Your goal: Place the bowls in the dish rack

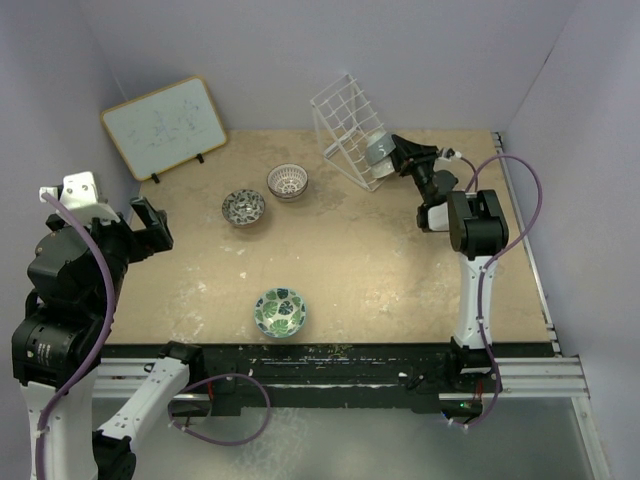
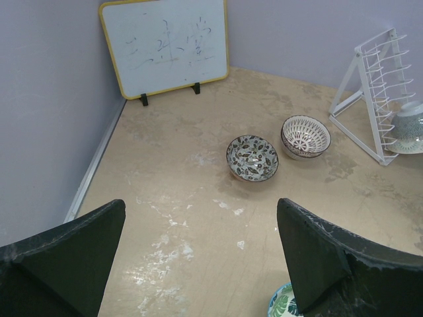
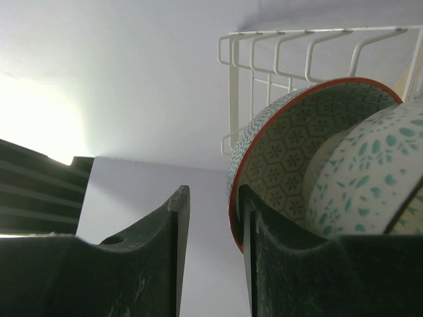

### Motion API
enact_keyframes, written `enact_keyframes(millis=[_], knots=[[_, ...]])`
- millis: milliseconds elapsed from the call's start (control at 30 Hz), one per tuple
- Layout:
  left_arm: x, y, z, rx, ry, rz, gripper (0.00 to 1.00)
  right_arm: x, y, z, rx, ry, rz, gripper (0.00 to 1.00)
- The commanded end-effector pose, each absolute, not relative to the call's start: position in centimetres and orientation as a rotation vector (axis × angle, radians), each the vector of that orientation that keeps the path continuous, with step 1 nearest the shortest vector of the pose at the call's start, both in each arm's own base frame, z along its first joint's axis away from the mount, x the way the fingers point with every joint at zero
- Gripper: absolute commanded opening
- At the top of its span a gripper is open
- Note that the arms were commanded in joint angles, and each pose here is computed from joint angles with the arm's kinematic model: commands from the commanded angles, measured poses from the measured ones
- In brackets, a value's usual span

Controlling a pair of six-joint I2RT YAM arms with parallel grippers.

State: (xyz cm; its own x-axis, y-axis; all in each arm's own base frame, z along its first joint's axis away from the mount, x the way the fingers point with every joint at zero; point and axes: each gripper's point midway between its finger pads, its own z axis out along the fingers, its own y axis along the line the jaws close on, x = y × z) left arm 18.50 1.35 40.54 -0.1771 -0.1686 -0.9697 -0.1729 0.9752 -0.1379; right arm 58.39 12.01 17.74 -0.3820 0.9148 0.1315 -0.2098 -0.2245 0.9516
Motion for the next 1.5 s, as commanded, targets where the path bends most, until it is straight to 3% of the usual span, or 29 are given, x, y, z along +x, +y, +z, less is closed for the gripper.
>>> enact_keyframes(millis=[0,833,1467], knots=[[18.2,1.3,41.5,-0.258,1.723,-0.014,0.99,56.4,13.2,25.3,0.765,1.157,1.778,0.4],[18.6,1.3,40.9,-0.25,1.738,0.001,0.99,58.7,13.1,18.9,0.967,1.374,1.614,0.41],[18.7,1.4,40.5,-0.238,1.739,0.014,0.99,58.6,12.0,16.5,1.119,1.659,1.286,0.53]])
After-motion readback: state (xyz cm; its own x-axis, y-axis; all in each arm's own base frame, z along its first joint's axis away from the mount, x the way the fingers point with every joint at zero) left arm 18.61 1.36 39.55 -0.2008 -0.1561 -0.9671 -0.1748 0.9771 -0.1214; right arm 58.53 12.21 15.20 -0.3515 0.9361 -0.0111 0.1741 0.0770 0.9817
